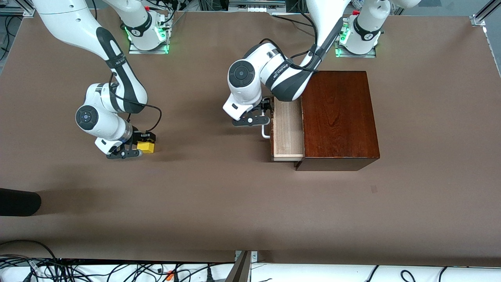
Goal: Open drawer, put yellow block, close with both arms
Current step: 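Grasp the yellow cube with the right gripper while the left gripper releases the handle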
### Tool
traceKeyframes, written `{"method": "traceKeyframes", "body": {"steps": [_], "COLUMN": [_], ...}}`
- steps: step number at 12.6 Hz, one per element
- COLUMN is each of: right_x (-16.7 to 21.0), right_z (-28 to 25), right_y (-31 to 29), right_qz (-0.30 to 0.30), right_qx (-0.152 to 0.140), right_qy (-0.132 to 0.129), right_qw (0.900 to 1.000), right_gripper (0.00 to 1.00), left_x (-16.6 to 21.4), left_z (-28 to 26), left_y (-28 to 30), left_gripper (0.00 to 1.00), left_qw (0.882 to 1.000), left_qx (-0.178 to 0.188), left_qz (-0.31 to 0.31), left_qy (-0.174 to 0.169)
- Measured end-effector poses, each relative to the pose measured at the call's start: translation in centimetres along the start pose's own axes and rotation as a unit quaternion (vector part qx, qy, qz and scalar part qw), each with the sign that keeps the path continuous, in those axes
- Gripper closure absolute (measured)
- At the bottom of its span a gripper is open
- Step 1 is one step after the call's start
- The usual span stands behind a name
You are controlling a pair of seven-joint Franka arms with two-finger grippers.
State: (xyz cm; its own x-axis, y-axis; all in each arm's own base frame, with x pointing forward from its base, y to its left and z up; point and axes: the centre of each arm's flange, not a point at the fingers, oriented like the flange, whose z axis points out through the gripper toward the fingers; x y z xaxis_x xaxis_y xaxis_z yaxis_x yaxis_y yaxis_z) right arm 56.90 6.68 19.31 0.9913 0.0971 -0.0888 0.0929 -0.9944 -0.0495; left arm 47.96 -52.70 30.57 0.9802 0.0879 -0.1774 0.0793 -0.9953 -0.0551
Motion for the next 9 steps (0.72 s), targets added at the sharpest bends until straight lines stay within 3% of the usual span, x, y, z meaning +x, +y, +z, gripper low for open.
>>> {"method": "traceKeyframes", "body": {"steps": [1,6,9], "right_x": [0.0,1.0,3.1], "right_z": [-0.1,-1.4,-5.6], "right_y": [0.0,-0.2,-0.7], "right_qz": [0.0,-0.002,-0.007], "right_qx": [0.0,0.001,0.007], "right_qy": [0.001,0.01,-0.003], "right_qw": [1.0,1.0,1.0], "right_gripper": [0.45,0.45,0.45], "left_x": [0.0,-0.3,0.5], "left_z": [0.0,-1.6,-7.1], "left_y": [0.0,1.1,-1.0], "left_gripper": [0.0,0.0,0.0], "left_qw": [1.0,0.999,0.999], "left_qx": [0.0,-0.032,-0.038], "left_qz": [0.0,0.001,-0.012], "left_qy": [0.0,0.011,0.019]}}
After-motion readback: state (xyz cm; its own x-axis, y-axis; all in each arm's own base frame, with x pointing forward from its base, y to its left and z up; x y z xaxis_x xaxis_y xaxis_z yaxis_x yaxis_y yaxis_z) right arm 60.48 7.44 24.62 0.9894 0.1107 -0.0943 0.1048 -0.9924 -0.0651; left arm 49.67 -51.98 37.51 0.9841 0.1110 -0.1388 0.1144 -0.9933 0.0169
